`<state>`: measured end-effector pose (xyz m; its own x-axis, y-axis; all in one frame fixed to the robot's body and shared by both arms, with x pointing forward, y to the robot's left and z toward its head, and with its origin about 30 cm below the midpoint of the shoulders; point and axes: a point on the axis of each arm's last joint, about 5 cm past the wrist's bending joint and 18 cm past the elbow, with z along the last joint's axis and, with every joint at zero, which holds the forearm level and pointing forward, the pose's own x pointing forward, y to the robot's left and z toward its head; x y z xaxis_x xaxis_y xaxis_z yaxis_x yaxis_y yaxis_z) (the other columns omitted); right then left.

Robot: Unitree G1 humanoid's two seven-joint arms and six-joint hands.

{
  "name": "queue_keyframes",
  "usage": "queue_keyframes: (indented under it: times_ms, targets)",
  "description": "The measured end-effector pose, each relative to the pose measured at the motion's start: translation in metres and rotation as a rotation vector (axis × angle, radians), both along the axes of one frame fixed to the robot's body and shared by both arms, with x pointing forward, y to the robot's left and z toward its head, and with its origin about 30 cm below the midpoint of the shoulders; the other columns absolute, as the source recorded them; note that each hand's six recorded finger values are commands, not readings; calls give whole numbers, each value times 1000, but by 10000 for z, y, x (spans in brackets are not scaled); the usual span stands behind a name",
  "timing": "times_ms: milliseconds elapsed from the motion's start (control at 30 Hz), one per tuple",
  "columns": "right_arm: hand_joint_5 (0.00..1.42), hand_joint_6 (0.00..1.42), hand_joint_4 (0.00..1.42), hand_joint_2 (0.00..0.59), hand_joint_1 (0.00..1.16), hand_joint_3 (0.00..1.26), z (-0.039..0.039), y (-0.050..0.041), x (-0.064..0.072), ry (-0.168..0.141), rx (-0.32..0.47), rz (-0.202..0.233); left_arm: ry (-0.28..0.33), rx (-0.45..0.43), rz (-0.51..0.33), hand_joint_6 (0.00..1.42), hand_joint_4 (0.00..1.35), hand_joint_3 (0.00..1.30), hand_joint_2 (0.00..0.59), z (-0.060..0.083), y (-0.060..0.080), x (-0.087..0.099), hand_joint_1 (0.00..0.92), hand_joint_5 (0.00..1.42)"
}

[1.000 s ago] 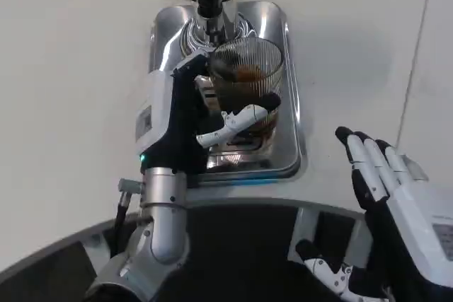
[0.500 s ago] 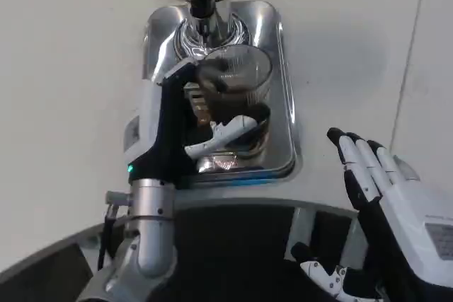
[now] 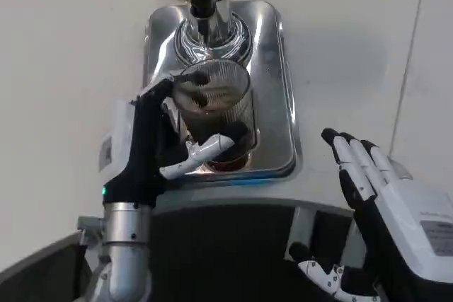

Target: Grasp the cup under the faucet to collect the drink, then remove the cup.

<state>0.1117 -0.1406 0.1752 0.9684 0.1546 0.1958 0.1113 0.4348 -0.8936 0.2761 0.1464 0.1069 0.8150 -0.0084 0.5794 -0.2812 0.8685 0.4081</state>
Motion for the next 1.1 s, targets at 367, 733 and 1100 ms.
queue_keyframes:
  times_ms: [367, 733, 1100]
  targets:
    - [0, 16, 0, 314, 700, 0, -31, -46, 122, -26, -47, -6, -18, -7, -4, 1424, 953, 952, 78, 9, 163, -152, 796, 1301]
    - [0, 0, 0, 420, 443, 0, 40, -39, 352, -90, -145, 25, -62, -2, -18, 1424, 970, 954, 74, 18, 376, -438, 798, 1301]
    - [0, 0, 0, 459, 379, 0, 8, -103, 313, -146, -235, 55, -129, 16, -98, 1424, 973, 962, 73, 124, 421, -778, 799, 1301]
